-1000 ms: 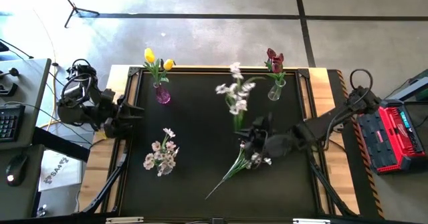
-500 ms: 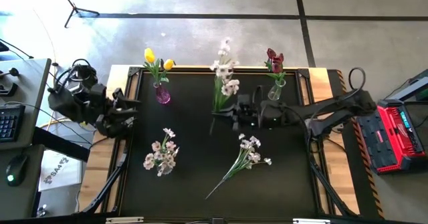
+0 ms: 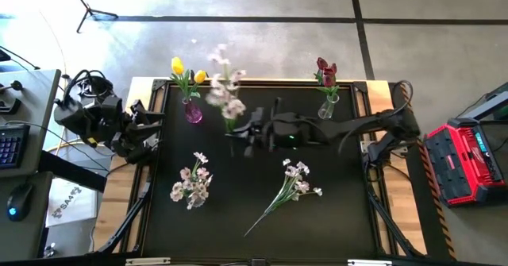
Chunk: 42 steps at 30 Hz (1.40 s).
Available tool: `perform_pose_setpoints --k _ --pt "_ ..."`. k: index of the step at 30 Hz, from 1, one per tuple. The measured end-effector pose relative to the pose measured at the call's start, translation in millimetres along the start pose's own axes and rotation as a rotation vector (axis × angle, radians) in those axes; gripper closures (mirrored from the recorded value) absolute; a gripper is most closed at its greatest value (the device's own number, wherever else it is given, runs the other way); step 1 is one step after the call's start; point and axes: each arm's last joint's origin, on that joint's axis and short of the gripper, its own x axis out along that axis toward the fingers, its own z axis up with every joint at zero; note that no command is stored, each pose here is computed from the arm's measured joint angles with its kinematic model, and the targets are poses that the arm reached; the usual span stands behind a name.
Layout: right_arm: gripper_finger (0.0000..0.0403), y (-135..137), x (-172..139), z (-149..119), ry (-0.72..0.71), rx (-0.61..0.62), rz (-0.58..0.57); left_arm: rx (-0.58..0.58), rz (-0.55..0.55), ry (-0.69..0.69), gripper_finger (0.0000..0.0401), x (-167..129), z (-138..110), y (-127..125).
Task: Sort flowers into vase by color
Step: Put the right white flower into the bottom transparent vase
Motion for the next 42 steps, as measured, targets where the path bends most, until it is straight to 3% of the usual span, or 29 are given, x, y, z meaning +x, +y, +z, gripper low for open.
perform_pose_setpoints --k 14,21,32,42 --pt "0.0403 -0.5 43.3 44.8 0.011 -0.071 0.135 0.038 -0.018 -0.017 0.0186 18.9 -10.9 -19.0" --pt "0.0403 -2.6 56.7 40.3 0.021 -0.071 0.246 0.027 -0.052 -0.043 0.0186 35.3 -14.5 -26.7" --pt "0.0403 2.5 54.8 39.7 0.028 -0.090 0.288 0.014 -0.126 -0.070 0.0142 53.7 -12.1 -24.4" --pt "0.0403 2.6 54.7 39.3 0.031 -0.125 0.308 0.031 -0.133 -0.042 0.0139 78.1 -16.9 -15.4"
